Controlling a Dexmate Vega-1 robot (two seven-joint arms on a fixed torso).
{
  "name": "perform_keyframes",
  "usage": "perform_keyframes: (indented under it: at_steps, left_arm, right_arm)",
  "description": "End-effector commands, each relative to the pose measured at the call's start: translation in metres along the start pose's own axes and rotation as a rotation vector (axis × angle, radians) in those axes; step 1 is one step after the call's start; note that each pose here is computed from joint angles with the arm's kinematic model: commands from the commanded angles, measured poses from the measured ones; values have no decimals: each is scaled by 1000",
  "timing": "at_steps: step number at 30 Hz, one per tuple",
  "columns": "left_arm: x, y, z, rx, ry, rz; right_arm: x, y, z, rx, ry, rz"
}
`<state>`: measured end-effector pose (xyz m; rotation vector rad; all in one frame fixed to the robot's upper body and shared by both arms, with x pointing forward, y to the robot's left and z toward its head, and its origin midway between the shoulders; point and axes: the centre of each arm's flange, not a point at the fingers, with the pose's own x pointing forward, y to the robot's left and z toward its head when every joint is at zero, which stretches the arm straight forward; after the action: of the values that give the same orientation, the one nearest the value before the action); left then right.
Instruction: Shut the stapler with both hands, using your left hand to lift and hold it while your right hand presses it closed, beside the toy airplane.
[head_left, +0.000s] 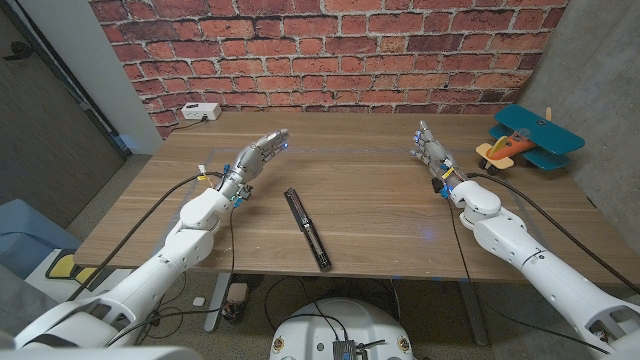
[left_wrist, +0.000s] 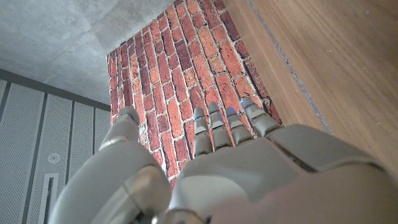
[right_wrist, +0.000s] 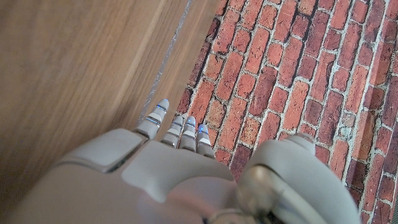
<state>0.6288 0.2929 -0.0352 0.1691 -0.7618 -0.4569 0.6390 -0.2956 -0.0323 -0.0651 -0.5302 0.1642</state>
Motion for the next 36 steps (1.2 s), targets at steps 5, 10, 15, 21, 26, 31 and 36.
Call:
perform_keyframes:
  at_steps: [5, 10, 15, 21, 26, 31, 36]
  left_arm:
    - [-2, 1, 7, 58, 24, -63]
    - [-5, -2, 9, 38, 4, -67]
    - [-8, -2, 18, 110, 13, -97]
    - [-13, -2, 18, 122, 13, -96]
    - [-17, -1, 23, 137, 5, -104]
    - [-19, -2, 32, 179, 0, -119]
    - [-21, -3, 43, 276, 49, -169]
  right_arm:
    - [-3, -3, -3, 9, 0, -16]
    - [-4, -5, -3, 8, 2, -20]
    - [-4, -4, -3, 8, 6, -18]
    - [-2, -3, -3, 12, 6, -19]
    - [-1, -3, -3, 12, 4, -25]
    - [-2, -5, -3, 13, 4, -34]
    - [-2, -6, -3, 8, 9, -37]
